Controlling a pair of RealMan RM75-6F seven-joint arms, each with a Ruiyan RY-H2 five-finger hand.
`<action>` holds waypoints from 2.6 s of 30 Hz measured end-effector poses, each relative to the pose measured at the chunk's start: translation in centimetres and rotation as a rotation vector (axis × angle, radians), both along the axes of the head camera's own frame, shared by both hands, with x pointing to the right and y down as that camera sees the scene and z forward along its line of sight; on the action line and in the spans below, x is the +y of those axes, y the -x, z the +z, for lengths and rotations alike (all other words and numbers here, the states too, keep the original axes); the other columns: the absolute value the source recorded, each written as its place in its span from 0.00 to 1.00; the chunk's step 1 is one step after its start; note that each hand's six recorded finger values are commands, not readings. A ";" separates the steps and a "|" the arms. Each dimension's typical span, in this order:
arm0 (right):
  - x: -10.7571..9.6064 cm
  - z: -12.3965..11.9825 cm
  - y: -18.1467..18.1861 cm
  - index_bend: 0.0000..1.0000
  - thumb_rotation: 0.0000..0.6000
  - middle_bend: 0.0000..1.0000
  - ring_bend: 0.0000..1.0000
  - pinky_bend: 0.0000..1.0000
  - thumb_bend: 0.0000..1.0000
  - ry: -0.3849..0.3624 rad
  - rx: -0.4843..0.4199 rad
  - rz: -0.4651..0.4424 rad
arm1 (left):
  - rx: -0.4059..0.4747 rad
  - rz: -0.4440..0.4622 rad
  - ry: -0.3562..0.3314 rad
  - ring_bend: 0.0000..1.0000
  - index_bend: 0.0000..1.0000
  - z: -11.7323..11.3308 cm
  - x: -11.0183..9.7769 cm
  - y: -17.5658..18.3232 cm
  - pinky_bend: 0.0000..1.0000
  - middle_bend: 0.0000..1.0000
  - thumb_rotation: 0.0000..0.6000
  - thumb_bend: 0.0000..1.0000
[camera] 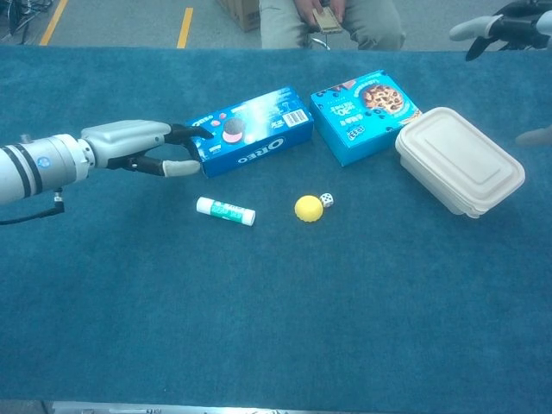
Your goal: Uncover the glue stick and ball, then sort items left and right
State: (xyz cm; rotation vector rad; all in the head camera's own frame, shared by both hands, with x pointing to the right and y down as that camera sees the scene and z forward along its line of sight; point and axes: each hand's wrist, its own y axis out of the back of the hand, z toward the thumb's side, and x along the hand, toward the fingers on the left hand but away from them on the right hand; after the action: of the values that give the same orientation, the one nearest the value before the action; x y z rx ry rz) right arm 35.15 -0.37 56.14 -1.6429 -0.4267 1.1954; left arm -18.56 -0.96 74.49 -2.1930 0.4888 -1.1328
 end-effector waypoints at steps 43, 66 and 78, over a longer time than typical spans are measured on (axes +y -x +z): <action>0.0 -0.1 -0.5 0.09 1.00 0.24 0.09 0.08 0.00 0.000 -0.004 0.014 | -0.127 -0.140 0.070 0.13 0.22 1.4 -5.2 1.9 0.07 0.22 0.13 0.19; 0.1 -0.1 -0.8 0.09 1.00 0.24 0.09 0.08 0.00 0.003 -0.007 0.020 | -0.075 -0.105 -0.046 0.12 0.22 -1.4 -5.8 0.2 0.07 0.20 0.13 0.19; 0.2 -0.2 -0.9 0.09 1.00 0.24 0.09 0.08 0.00 0.002 -0.004 0.026 | -0.118 -0.167 -0.039 0.09 0.22 0.3 -8.3 0.1 0.07 0.19 0.13 0.19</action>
State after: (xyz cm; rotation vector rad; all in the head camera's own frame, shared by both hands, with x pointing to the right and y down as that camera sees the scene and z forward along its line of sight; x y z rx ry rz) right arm 36.09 -0.22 55.94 -1.6466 -0.4507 1.2123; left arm -18.68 -9.27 74.81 -2.0686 0.6462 -1.3207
